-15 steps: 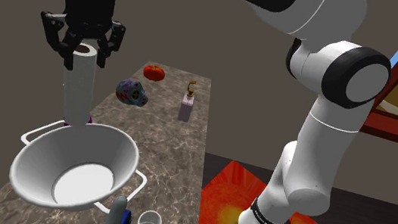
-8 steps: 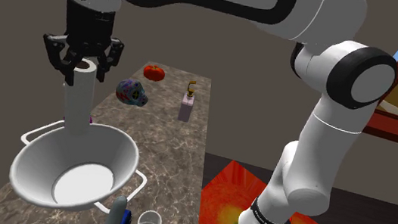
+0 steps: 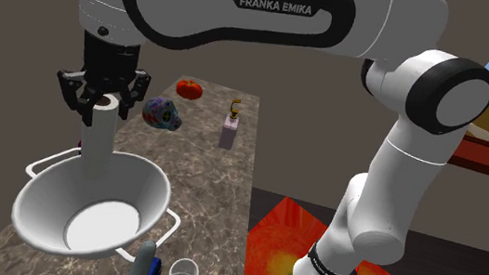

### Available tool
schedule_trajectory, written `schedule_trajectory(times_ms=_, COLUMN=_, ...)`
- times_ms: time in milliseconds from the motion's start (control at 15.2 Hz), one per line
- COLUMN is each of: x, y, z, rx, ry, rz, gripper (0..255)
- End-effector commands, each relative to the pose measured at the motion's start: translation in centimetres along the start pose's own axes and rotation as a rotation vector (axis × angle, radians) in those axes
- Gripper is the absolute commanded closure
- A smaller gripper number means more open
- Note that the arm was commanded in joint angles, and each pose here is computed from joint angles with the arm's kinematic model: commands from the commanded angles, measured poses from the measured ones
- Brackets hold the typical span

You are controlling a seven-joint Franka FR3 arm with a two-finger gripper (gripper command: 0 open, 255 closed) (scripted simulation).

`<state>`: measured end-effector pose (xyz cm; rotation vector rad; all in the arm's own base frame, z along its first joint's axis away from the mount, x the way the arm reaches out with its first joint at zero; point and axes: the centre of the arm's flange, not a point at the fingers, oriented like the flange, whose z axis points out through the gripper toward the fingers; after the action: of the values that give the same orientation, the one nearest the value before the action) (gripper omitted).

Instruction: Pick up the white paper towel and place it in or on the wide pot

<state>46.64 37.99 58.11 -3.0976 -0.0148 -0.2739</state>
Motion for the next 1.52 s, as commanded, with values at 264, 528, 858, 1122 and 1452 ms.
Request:
schedule_trajectory(times_ms=264, x=-0.5, y=0.2, z=2.9, rx=0.0, ry=0.0, rz=0.0, gripper=255)
schedule_trajectory(times_ms=528, x=-0.5, y=0.2, z=2.9, rx=0.0, ry=0.0, rz=0.0, gripper=255)
schedule_trajectory(times_ms=858, x=-0.5, y=0.2, z=2.9, rx=0.0, ry=0.0, rz=0.0, gripper=0)
schedule_trajectory(times_ms=1122, x=-0.5, y=0.2, z=2.9, rx=0.0, ry=0.0, rz=0.0, gripper=0)
schedule_trajectory(times_ms=1452, x=-0.5, y=0.2, z=-2.1, rx=0.0, ry=0.0, rz=0.0, gripper=0)
